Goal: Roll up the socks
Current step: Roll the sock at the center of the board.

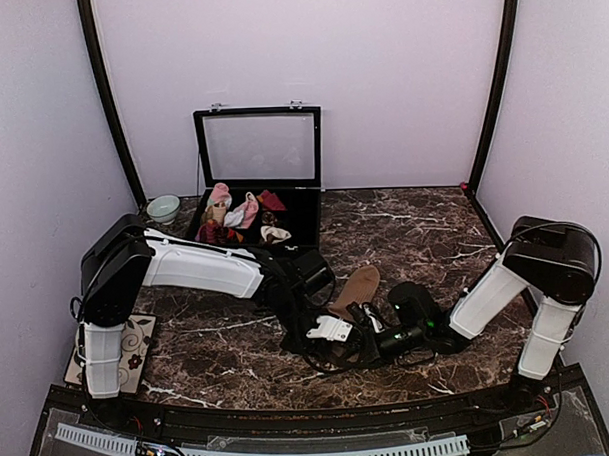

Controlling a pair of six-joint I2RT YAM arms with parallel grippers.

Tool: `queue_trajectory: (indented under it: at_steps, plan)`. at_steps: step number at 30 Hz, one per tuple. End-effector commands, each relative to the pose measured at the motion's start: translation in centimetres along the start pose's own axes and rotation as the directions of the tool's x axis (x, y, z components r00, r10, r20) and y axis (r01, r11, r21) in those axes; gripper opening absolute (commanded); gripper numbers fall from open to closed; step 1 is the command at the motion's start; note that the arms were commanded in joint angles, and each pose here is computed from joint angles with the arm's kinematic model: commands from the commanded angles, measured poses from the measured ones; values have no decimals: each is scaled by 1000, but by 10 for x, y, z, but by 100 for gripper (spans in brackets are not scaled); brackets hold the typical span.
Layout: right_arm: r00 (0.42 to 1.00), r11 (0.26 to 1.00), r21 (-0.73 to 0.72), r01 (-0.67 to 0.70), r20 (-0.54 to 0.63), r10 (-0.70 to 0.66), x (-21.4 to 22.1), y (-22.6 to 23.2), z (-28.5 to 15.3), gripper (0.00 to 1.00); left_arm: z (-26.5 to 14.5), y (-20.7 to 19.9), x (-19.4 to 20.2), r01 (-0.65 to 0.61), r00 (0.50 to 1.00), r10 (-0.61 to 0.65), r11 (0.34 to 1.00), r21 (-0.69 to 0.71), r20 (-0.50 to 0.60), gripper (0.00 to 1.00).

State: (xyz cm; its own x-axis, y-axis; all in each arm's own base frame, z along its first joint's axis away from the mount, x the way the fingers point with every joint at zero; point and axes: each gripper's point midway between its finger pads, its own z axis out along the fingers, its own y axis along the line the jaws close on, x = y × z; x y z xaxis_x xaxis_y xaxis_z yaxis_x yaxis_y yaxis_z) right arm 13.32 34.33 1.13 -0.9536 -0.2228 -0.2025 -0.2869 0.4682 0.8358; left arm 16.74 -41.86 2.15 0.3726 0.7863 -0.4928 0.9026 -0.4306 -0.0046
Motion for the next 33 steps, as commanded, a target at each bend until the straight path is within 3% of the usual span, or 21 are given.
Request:
queue_trajectory:
  at_steps: [1, 4, 8, 13, 16, 20, 21, 22, 23, 27, 30, 32, 33]
  plan:
    - [985, 968, 217, -124, -92, 147, 43, -59, -9, 8, 15, -5, 29, 45, 991, -44, 999, 2, -124, 11]
    - [987, 968, 228, -108, -91, 132, 40, -58, -9, 11, 17, -9, 36, 81, 986, -79, 997, 10, -145, 0]
    - [995, 973, 222, -66, -62, 82, 33, -53, -13, 25, 12, -19, 37, 187, 977, -176, 979, 84, -124, 0]
    - [992, 962, 255, 95, 57, -113, 14, -36, -31, 42, -5, -32, 26, 375, 925, -376, 883, 281, -51, 0]
    - [941, 914, 314, 257, 134, -310, 7, -16, -42, 47, -9, -41, 21, 447, 884, -464, 805, 391, -55, 0]
    - [827, 773, 477, 419, 151, -542, 5, 1, -57, 50, -13, -54, 12, 493, 848, -524, 718, 491, -84, 0]
    - [808, 745, 509, 431, 150, -570, 5, 3, -62, 59, -14, -55, 11, 501, 841, -533, 707, 499, -89, 0]
    - [786, 721, 532, 444, 155, -599, 3, 9, -66, 85, -15, -56, 10, 507, 837, -540, 698, 506, -94, 0]
    - [760, 686, 572, 450, 158, -631, 1, 14, -72, 98, -16, -55, 8, 508, 834, -543, 693, 511, -92, 0]
    - [678, 601, 643, 475, 167, -715, -3, 38, -85, 99, -17, -47, 1, 518, 825, -557, 675, 525, -97, 0]
    - [699, 649, 696, 308, 297, -650, -12, 24, -108, 99, -12, -39, 0, 530, 821, -558, 670, 520, -118, 0]
    - [699, 749, 628, 211, 439, -564, -10, 20, -121, 99, -8, -32, 2, 534, 825, -549, 685, 495, -130, 0]
    - [677, 784, 576, 232, 483, -555, -9, 25, -124, 99, -8, -28, 1, 534, 827, -547, 694, 483, -129, 0]
